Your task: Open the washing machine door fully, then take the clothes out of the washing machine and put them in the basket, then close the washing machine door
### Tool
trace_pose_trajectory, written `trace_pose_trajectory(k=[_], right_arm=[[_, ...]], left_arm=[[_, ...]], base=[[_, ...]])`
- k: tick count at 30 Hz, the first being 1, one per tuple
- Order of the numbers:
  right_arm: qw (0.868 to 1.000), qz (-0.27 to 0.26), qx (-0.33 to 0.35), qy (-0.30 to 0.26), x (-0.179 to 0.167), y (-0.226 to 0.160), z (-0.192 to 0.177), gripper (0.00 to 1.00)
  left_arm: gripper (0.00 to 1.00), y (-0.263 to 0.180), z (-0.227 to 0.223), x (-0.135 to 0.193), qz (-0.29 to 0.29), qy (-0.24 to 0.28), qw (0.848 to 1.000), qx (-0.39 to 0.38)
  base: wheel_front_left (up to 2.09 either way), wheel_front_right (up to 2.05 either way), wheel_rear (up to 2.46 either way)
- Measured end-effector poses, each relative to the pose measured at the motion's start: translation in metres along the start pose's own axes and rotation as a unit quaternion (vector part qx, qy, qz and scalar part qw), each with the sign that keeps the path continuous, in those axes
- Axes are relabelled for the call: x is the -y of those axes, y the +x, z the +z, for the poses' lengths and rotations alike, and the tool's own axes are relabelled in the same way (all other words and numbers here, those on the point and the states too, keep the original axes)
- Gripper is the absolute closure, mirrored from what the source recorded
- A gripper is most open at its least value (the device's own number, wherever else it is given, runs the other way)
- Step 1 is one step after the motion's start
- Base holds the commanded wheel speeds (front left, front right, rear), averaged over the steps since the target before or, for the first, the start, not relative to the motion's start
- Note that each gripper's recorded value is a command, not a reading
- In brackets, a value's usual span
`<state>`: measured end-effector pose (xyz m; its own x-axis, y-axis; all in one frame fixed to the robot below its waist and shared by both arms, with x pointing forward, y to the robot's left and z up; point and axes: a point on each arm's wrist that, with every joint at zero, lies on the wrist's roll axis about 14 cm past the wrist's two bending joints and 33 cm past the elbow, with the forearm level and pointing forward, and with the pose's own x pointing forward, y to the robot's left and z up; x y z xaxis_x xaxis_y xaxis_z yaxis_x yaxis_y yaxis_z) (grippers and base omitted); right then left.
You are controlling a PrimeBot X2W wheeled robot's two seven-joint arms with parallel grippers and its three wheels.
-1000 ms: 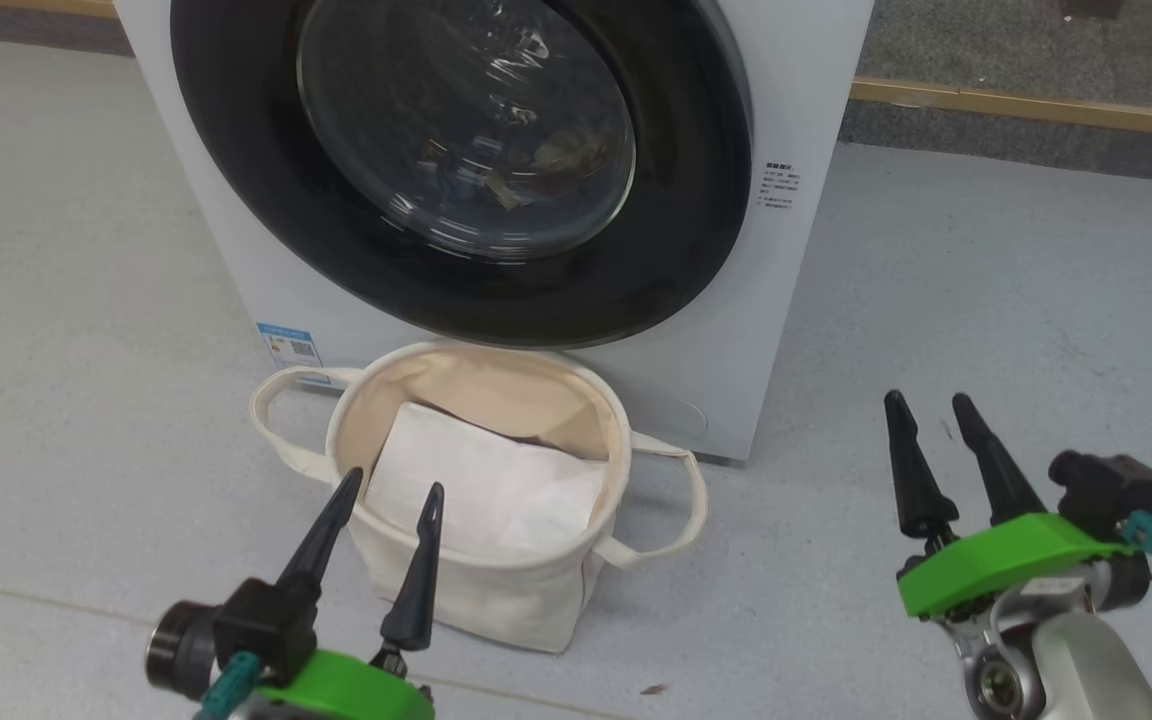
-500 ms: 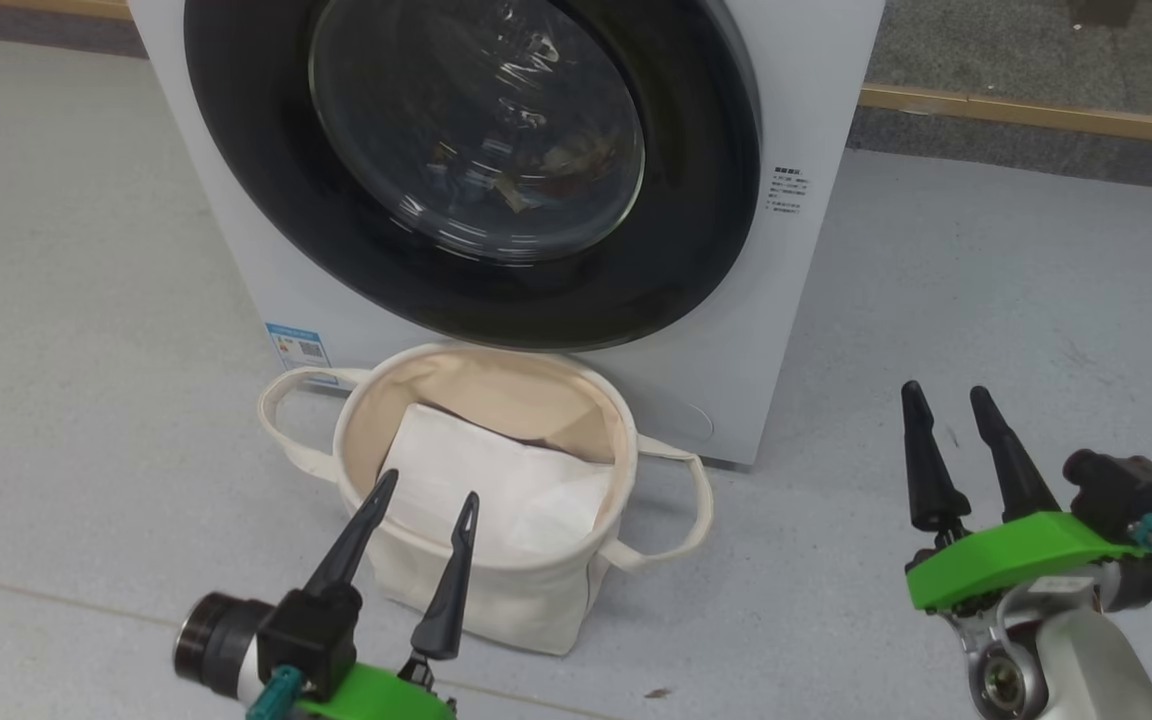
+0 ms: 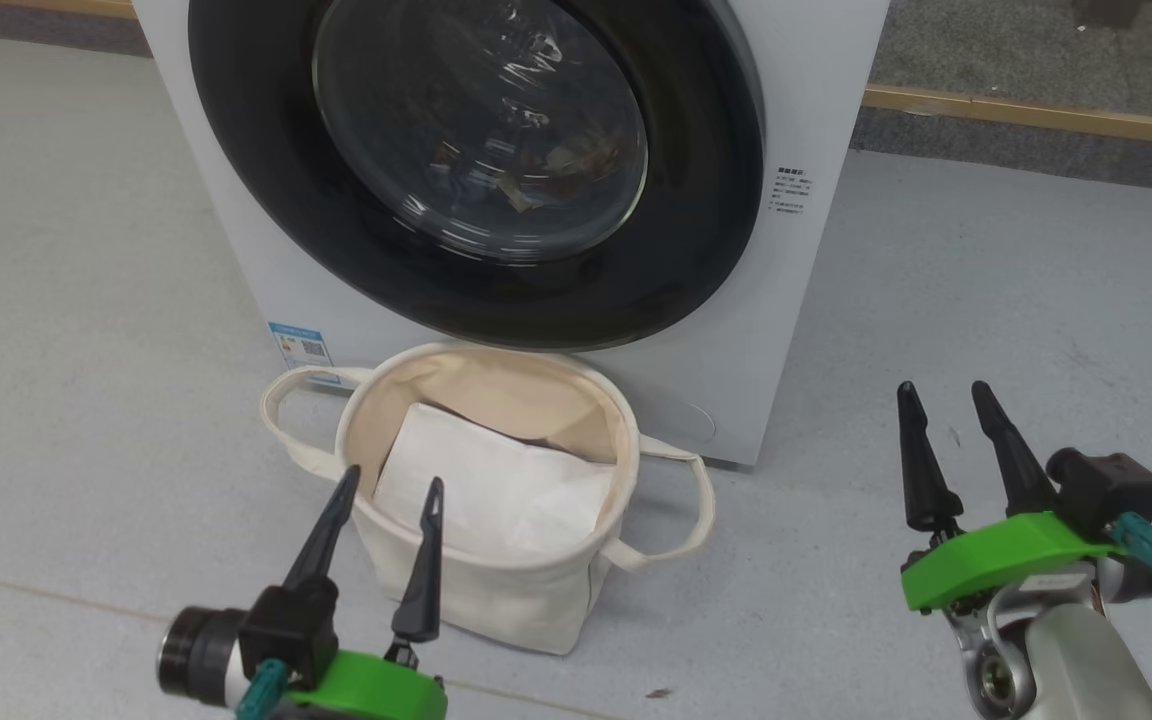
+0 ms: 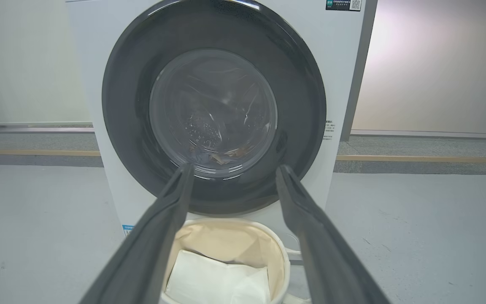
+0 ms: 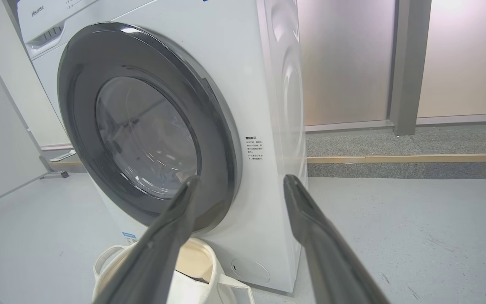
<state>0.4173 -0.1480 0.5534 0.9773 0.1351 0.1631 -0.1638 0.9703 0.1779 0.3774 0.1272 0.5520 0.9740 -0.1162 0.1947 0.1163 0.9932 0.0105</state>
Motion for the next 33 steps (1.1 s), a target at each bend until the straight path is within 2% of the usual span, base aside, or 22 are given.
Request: trace_pose_trajectory(k=[33], right_arm=[[1.0,-0.006,-0.005,0.002,0.003,-0.0033,-0.008,0.0]], left_arm=[[0.0,-0.0015,-0.01,-0.0018,0.01,-0.014,1.0,-0.017]], base=[[0.0,0.0,0.0]])
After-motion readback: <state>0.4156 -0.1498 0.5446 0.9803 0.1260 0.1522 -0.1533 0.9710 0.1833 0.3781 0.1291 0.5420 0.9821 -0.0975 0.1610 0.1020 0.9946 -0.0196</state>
